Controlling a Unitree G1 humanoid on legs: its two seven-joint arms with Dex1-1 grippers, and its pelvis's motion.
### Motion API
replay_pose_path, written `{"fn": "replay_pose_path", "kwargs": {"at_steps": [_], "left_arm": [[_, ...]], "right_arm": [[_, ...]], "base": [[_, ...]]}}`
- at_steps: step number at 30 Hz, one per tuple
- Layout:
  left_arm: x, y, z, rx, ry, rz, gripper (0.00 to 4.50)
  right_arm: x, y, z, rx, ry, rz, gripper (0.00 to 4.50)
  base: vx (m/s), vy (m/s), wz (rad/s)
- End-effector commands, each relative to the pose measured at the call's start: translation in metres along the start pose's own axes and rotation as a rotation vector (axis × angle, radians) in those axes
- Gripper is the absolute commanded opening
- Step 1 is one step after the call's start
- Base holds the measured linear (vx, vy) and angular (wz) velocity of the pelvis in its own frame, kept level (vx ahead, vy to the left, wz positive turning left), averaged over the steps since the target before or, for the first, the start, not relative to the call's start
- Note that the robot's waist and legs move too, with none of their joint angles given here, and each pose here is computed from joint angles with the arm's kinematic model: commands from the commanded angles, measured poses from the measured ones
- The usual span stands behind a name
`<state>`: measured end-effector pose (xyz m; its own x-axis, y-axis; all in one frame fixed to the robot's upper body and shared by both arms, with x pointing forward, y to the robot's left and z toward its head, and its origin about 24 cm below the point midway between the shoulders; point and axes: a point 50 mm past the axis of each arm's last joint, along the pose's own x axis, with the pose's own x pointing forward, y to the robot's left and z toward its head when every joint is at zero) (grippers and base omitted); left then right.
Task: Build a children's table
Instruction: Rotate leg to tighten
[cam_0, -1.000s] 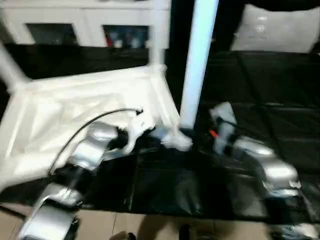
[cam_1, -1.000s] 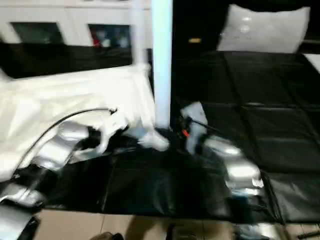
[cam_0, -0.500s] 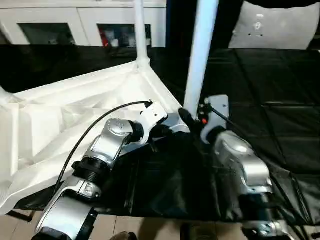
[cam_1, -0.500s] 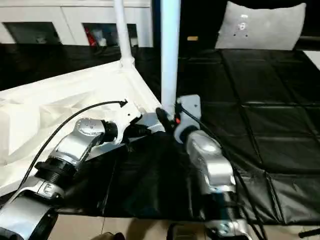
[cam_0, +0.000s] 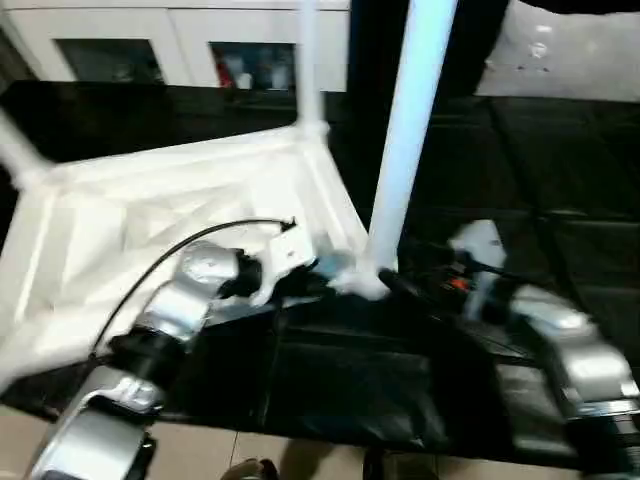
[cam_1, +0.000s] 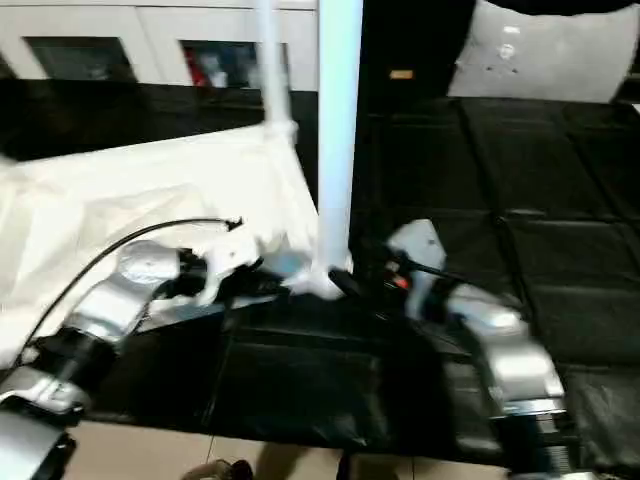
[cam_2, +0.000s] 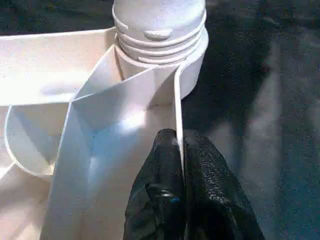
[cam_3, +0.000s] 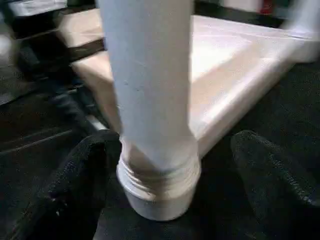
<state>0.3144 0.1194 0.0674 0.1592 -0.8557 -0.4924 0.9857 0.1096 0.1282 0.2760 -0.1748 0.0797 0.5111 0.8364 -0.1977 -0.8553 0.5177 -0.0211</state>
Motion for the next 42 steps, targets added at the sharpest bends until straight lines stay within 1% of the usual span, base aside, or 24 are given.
{"fn": "replay_pose_path", "kwargs": {"at_steps": [1, 2, 3, 7, 8, 9, 11, 13, 16, 19, 20, 21, 22, 25, 29, 31, 33, 34, 35, 36, 37, 38, 40, 42], "left_arm": [[0.004, -0.011, 0.006, 0.068, -0.028, -0.129, 0.0], [0.004, -0.014, 0.006, 0.087, -0.018, -0.168, 0.0], [0.004, -0.014, 0.006, 0.087, -0.018, -0.168, 0.0], [0.002, -0.019, 0.005, 0.125, -0.002, -0.243, 0.0], [0.001, -0.02, 0.005, 0.125, -0.004, -0.249, 0.0], [0.001, -0.02, 0.005, 0.126, -0.007, -0.253, 0.0], [0.001, -0.021, 0.006, 0.124, -0.012, -0.262, 0.0], [0.001, -0.022, 0.006, 0.126, -0.012, -0.272, 0.0], [0.001, -0.023, 0.005, 0.129, -0.009, -0.289, 0.0], [-0.001, -0.024, 0.005, 0.13, -0.007, -0.295, 0.0], [-0.002, -0.025, 0.004, 0.128, -0.005, -0.297, 0.0], [-0.002, -0.025, 0.004, 0.127, -0.004, -0.299, 0.0], [-0.003, -0.025, 0.004, 0.126, -0.003, -0.299, 0.0], [-0.004, -0.025, 0.002, 0.119, 0.003, -0.3, 0.0], [-0.005, -0.023, -0.001, 0.064, 0.02, -0.27, 0.0], [-0.002, -0.018, -0.001, 0.027, 0.032, -0.215, 0.0], [0.001, -0.014, 0.002, -0.009, 0.011, -0.171, 0.0], [0.005, -0.01, 0.006, -0.027, -0.009, -0.126, 0.0], [0.011, -0.005, 0.009, -0.062, -0.022, -0.062, 0.0], [0.011, -0.005, 0.009, -0.062, -0.022, -0.062, 0.0], [0.013, -0.003, 0.009, -0.074, -0.024, -0.042, 0.0], [0.019, 0.003, 0.012, -0.092, -0.027, 0.028, 0.0], [0.02, 0.005, 0.013, -0.098, -0.028, 0.051, 0.0], [0.029, 0.013, 0.02, -0.128, -0.045, 0.131, 0.0]], "right_arm": [[-0.001, 0.006, 0.005, -0.016, -0.002, 0.147, 3.95], [-0.002, 0.006, 0.005, -0.01, 0.005, 0.189, 3.78], [-0.002, 0.006, 0.005, -0.01, 0.005, 0.189, 3.78], [-0.001, 0.003, 0.006, -0.01, 0.019, 0.284, 3.48], [0.0, 0.004, 0.006, -0.006, 0.027, 0.308, 3.48], [0.001, 0.005, 0.006, 0.003, 0.031, 0.335, 3.3], [0.002, 0.006, 0.007, 0.025, 0.034, 0.38, 3.14], [0.003, 0.007, 0.007, 0.032, 0.036, 0.4, 3.08], [0.005, 0.007, 0.007, 0.053, 0.045, 0.431, 2.69], [0.007, 0.007, 0.005, 0.078, 0.044, 0.451, 2.56], [0.008, 0.007, 0.004, 0.089, 0.046, 0.46, 2.32], [0.008, 0.008, 0.003, 0.098, 0.049, 0.469, 2.32], [0.009, 0.008, 0.003, 0.101, 0.051, 0.473, 2.19], [0.01, 0.011, 0.001, 0.119, 0.054, 0.489, 2.11], [0.012, 0.018, 0.001, 0.156, 0.036, 0.503, 2.05], [0.019, 0.02, 0.0, 0.16, 0.037, 0.443, 2.05], [0.026, 0.02, -0.002, 0.153, 0.049, 0.379, 2.04], [0.034, 0.022, -0.003, 0.169, 0.05, 0.315, 2.04], [0.046, 0.026, -0.002, 0.204, 0.017, 0.224, 2.04], [0.046, 0.026, -0.002, 0.204, 0.017, 0.224, 2.04], [0.051, 0.027, -0.002, 0.218, 0.008, 0.189, 2.04], [0.064, 0.028, -0.004, 0.245, 0.021, 0.047, 2.04], [0.069, 0.029, -0.005, 0.252, 0.027, 0.003, 2.03], [0.084, 0.031, -0.004, 0.294, 0.019, -0.113, 2.02]], "base": [[0.0, 0.0, 0.0], [0.0, 0.0, 0.0], [0.0, 0.0, 0.0], [0.0, 0.0, 0.0], [0.0, 0.0, 0.0], [0.0, 0.0, 0.0], [0.0, 0.0, 0.0], [0.0, 0.0, 0.0], [0.0, 0.0, 0.0], [0.0, 0.0, 0.0], [0.0, 0.0, 0.0], [0.0, 0.0, 0.0], [0.0, 0.0, 0.0], [0.0, 0.0, 0.0], [0.0, 0.0, 0.0], [0.0, 0.0, 0.0], [0.0, 0.0, 0.0], [0.0, 0.0, 0.0], [0.0, 0.0, 0.0], [0.0, 0.0, 0.0], [0.0, 0.0, 0.0], [0.0, 0.0, 0.0], [0.0, 0.0, 0.0], [0.0, 0.0, 0.0]]}}
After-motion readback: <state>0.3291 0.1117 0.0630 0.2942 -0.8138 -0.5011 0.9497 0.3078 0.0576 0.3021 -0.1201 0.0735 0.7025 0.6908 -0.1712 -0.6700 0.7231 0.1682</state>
